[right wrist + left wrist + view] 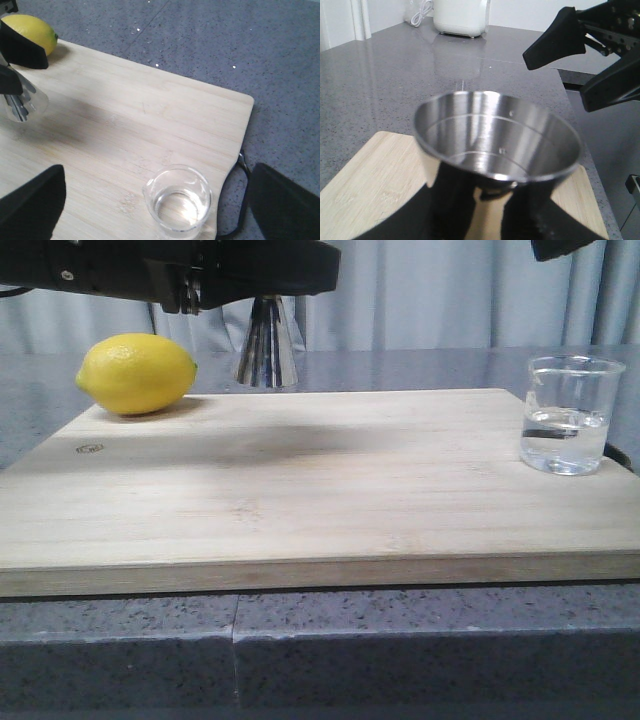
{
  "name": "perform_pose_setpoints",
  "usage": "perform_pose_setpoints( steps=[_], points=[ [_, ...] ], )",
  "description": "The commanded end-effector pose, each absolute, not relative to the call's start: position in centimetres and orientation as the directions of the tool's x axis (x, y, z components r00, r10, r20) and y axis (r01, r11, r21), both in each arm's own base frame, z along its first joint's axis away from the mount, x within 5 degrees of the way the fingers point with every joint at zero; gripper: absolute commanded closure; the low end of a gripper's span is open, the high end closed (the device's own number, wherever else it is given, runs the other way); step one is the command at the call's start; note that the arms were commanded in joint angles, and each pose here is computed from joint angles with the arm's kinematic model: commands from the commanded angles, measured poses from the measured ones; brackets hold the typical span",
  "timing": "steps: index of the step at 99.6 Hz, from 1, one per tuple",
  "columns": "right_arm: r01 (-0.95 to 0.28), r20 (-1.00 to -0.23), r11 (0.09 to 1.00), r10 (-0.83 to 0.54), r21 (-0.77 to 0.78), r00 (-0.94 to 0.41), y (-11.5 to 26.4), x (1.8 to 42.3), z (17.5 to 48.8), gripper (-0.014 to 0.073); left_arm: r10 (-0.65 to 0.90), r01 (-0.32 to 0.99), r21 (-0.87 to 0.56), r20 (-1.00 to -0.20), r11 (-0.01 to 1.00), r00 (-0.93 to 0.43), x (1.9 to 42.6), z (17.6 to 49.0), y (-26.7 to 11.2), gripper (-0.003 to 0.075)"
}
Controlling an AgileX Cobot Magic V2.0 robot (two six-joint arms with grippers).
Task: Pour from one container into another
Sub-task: 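Reach the right gripper to the glass beaker and grasp it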
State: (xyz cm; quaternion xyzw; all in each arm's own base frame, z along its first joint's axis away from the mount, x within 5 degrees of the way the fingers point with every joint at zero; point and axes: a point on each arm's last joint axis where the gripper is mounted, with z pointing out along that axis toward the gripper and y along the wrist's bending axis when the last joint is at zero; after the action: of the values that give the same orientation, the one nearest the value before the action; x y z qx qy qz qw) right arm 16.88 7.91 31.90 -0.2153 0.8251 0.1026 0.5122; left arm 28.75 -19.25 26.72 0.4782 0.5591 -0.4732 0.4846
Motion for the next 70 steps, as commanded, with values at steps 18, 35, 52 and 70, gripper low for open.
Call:
perform_pose_setpoints(
  steps=[18, 35, 52, 70],
  points=[
    [-0.424, -0.966, 0.905, -0.14, -0.035, -0.219, 7.6, 16.6, 29.8, -0.0055, -0.073, 0.998, -0.035, -0.997, 0.052, -0.032, 27.9, 30.0, -19.3, 0.05],
    [-0.413, -0.981, 0.91, -0.112, -0.037, -0.159, 7.3, 15.8, 26.7, -0.0055, -0.073, 0.998, -0.035, -0.997, 0.052, -0.032, 27.9, 30.0, -19.3, 0.05],
    [-0.414, -0.991, 0.909, -0.096, -0.048, -0.096, 7.1, 15.1, 24.7, -0.0055, -0.073, 0.998, -0.035, -0.997, 0.052, -0.032, 27.9, 30.0, -19.3, 0.05],
    [-0.398, -0.995, 0.916, -0.083, -0.053, -0.058, 7.0, 15.2, 23.0, -0.0055, -0.073, 0.998, -0.035, -0.997, 0.052, -0.032, 27.9, 30.0, -19.3, 0.05]
  ],
)
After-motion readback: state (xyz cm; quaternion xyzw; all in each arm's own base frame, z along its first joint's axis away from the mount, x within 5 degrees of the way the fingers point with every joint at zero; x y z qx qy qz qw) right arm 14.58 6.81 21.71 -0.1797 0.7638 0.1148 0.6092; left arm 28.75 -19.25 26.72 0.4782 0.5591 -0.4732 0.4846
